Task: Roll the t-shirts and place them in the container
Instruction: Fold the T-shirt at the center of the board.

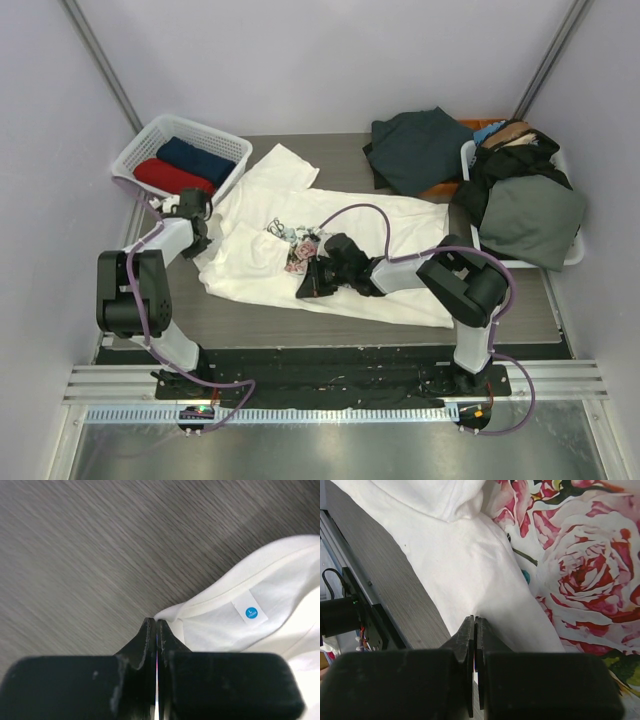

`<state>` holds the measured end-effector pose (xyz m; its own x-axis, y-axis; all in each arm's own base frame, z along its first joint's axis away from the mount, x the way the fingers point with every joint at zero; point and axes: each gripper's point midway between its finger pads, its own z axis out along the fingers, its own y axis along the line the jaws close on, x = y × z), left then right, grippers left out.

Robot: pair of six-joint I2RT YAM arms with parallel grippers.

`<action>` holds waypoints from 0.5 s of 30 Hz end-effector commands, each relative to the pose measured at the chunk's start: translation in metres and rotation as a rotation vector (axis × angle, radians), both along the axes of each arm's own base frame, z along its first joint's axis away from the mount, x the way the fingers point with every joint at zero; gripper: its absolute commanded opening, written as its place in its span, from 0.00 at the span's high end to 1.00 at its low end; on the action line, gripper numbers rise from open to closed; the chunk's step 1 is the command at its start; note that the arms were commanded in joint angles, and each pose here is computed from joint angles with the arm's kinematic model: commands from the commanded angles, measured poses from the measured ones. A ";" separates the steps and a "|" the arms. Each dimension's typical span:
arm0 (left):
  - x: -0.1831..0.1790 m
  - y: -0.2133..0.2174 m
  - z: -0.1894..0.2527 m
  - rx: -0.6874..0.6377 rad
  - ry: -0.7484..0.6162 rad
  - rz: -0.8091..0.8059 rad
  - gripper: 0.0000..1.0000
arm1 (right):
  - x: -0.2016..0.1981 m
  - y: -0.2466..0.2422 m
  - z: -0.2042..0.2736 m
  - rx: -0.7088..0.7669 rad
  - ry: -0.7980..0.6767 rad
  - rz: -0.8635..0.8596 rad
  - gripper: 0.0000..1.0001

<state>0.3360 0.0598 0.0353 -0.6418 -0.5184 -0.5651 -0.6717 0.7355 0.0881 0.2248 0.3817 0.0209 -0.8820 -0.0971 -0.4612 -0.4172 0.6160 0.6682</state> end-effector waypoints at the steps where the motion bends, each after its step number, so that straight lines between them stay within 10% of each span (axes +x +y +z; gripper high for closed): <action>1: 0.006 0.034 0.045 0.179 -0.061 0.078 1.00 | 0.006 -0.018 -0.028 -0.109 0.020 -0.061 0.99; 5: 0.003 0.037 0.049 0.194 -0.061 0.090 0.99 | 0.006 -0.019 -0.027 -0.106 0.019 -0.063 0.99; 7: 0.002 0.035 0.049 0.181 -0.062 0.086 0.67 | 0.007 -0.018 -0.026 -0.104 0.019 -0.063 0.99; 9: 0.001 0.033 0.049 0.164 -0.070 0.084 0.56 | 0.007 -0.018 -0.026 -0.100 0.020 -0.061 0.99; 15: -0.010 0.011 0.052 0.035 -0.147 0.063 0.56 | 0.004 -0.016 -0.027 -0.091 0.030 -0.053 0.99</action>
